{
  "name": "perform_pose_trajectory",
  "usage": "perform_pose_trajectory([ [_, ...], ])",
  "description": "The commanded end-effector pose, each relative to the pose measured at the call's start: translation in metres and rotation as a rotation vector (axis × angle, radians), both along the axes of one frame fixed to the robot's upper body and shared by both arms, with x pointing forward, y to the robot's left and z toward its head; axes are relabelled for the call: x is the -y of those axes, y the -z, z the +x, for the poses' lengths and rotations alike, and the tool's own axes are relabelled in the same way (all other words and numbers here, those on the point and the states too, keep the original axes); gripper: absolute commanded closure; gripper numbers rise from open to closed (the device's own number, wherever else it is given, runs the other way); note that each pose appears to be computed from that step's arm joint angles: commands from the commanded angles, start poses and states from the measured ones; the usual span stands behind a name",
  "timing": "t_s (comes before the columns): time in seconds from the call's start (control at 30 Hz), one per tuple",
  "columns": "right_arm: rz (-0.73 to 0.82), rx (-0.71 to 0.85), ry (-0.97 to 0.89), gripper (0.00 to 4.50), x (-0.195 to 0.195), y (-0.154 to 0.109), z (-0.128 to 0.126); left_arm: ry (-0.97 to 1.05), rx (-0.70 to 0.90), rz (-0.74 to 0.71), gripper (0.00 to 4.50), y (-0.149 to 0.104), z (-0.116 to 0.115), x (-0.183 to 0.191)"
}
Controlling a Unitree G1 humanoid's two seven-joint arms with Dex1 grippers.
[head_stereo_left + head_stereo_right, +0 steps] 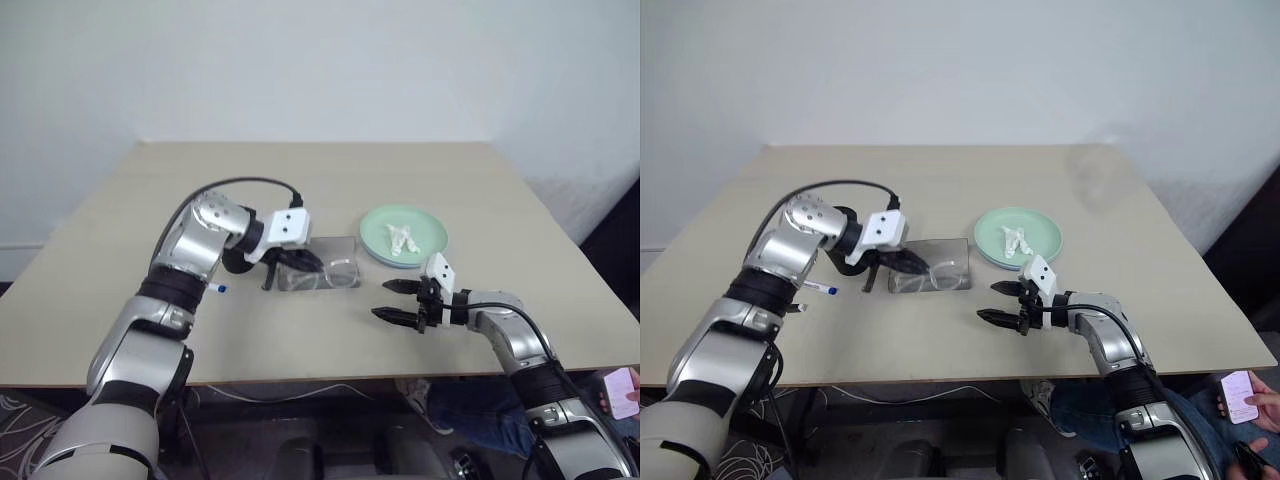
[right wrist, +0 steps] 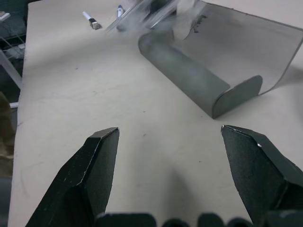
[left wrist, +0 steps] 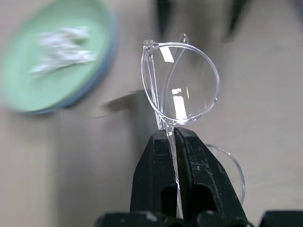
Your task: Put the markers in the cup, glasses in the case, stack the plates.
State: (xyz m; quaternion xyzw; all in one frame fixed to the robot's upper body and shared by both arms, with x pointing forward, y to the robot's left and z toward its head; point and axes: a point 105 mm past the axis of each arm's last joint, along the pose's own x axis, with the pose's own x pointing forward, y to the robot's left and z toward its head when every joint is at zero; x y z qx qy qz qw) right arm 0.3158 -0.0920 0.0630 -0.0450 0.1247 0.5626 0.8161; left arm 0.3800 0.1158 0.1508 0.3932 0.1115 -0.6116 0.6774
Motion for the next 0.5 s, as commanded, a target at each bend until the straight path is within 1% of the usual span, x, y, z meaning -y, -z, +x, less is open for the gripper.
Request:
perform_pose_trajectory([
  [0.03,0.019,0.066,-0.019,0.75,-0.005,-0.017,0.004,-0.043,0.139,0.017,4.48,-0.013,0.019,0.001],
  [0.17,0.024,0.070,-0.014,0.75,-0.008,-0.016,0.003,-0.068,0.225,0.085,4.48,0.000,0.032,0.002],
  [0.5,0.034,0.070,0.018,0.75,-0.008,-0.013,0.001,-0.078,0.308,0.172,4.48,0.024,0.040,0.006],
])
